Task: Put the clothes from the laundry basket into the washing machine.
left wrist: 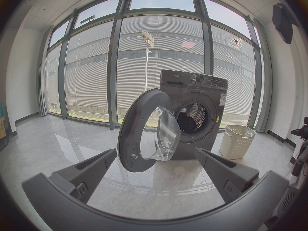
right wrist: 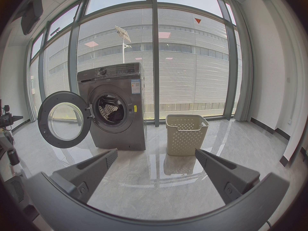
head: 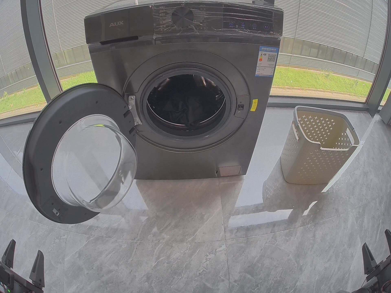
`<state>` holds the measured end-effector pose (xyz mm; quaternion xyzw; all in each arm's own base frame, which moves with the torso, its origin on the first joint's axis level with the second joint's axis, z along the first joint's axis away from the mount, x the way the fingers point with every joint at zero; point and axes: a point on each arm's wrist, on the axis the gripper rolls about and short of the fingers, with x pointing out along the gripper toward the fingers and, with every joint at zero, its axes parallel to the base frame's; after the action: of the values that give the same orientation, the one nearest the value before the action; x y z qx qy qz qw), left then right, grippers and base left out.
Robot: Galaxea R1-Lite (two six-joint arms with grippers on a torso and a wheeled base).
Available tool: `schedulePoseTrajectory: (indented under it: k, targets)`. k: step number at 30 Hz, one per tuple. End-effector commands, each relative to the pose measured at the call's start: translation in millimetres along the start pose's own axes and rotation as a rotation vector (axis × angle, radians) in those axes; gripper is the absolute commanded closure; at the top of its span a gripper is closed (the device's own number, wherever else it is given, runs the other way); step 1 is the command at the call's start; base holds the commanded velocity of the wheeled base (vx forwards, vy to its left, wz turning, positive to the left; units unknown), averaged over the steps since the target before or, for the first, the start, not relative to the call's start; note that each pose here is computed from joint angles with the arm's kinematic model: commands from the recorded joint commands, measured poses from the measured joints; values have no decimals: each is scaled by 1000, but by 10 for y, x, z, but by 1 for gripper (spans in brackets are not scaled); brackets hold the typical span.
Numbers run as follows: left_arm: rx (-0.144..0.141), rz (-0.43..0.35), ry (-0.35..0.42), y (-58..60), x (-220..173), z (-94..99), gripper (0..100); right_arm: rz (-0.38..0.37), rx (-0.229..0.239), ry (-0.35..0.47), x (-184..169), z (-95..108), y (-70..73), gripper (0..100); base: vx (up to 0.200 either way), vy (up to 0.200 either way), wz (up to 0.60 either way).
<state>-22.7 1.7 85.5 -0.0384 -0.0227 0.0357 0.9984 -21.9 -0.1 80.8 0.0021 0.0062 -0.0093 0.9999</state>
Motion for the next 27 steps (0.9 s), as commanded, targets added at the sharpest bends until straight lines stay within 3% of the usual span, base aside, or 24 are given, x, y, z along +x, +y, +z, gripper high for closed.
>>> schedulePoseTrajectory:
  k: [1, 6, 7, 9, 10, 12, 15, 16, 17, 18, 27]
  targets:
    - [-4, 2, -14, 4, -10, -31, 0, 0, -1, -2, -1, -50, 0, 0, 0, 0, 0]
    - [23, 35, -16, 11, -9, -33, 0, 0, -1, -2, -1, -50, 0, 0, 0, 40, 0]
    - [37, 59, -19, 16, -9, -31, 0, 0, -1, 0, -1, -52, 0, 0, 0, 200, 0]
    - [120, 121, -14, 30, -8, -39, 0, 0, -1, 0, -1, -52, 0, 0, 0, 200, 0]
    - [137, 126, -12, 32, -8, -40, 0, 0, -1, 0, -1, -52, 0, 0, 0, 200, 0]
    - [140, 117, -11, 29, -8, -36, 0, 0, -1, 0, -1, -52, 0, 0, 0, 200, 0]
    - [115, 36, -8, 11, -10, -37, 0, 0, -1, -2, -1, -50, 0, 0, 0, 200, 0]
    - [89, 8, -8, 5, -8, -40, 0, 0, -1, -2, -1, -50, 0, 0, 0, 200, 0]
    - [43, -11, -6, 1, -6, -47, 0, 0, -1, 0, -1, -52, 0, 0, 0, 200, 0]
    - [20, -16, 2, 0, -6, -55, 0, 0, -1, 0, -1, -52, 0, 0, 0, 200, 0]
    - [25, -18, 7, 0, -6, -60, 0, 0, -1, -2, -1, -50, 0, 0, 0, 200, 0]
